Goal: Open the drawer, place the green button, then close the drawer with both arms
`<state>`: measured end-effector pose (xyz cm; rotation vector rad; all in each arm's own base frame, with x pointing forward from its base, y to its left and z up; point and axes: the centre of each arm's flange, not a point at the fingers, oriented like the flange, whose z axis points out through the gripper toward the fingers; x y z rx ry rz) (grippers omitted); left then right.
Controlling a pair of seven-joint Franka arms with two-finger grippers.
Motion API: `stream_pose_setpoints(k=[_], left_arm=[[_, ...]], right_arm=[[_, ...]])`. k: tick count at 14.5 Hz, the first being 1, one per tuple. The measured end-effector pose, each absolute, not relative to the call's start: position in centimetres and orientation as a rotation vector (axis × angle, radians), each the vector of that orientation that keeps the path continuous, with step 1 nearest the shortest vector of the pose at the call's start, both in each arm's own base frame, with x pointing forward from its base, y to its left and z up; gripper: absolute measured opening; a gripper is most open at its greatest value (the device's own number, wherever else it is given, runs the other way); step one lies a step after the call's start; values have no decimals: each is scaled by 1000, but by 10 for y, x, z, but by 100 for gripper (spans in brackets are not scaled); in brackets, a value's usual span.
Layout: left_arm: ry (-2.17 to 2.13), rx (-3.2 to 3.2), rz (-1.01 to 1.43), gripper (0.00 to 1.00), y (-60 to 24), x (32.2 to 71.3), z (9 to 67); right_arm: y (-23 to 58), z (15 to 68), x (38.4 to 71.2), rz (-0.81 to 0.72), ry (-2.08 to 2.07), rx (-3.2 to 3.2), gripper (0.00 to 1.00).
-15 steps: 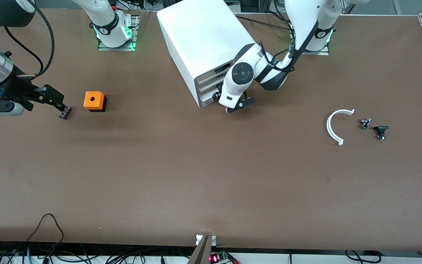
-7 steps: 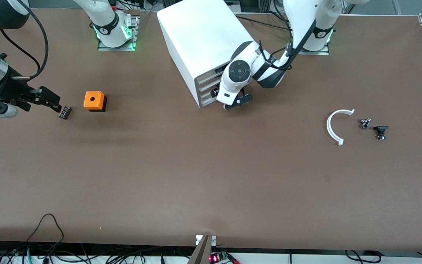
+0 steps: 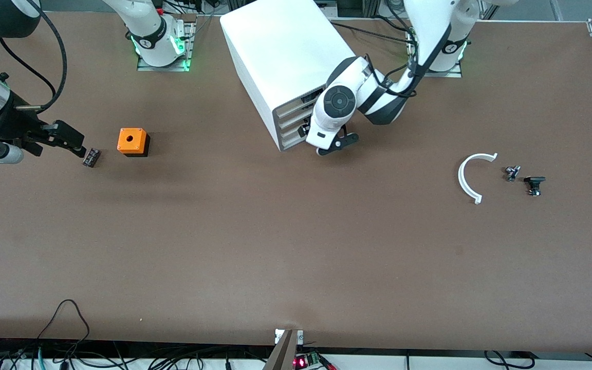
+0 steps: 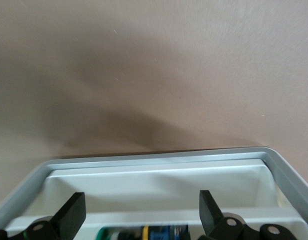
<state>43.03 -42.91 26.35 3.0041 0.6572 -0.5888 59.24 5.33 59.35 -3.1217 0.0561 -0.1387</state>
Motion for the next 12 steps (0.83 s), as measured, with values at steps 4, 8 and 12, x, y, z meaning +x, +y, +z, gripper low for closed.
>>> stream_pose_setpoints(k=[4, 8, 12], left_arm=[[522, 3040, -632, 100, -387, 490, 333], [191, 3152, -522, 100, -327, 547, 395], [-147, 3158, -326, 100, -278, 591, 448]], right_arm=[[54, 610, 594, -183, 55, -3116, 100], [51, 613, 594, -182, 61, -3117, 100], [48, 611, 594, -171, 62, -3138, 100]])
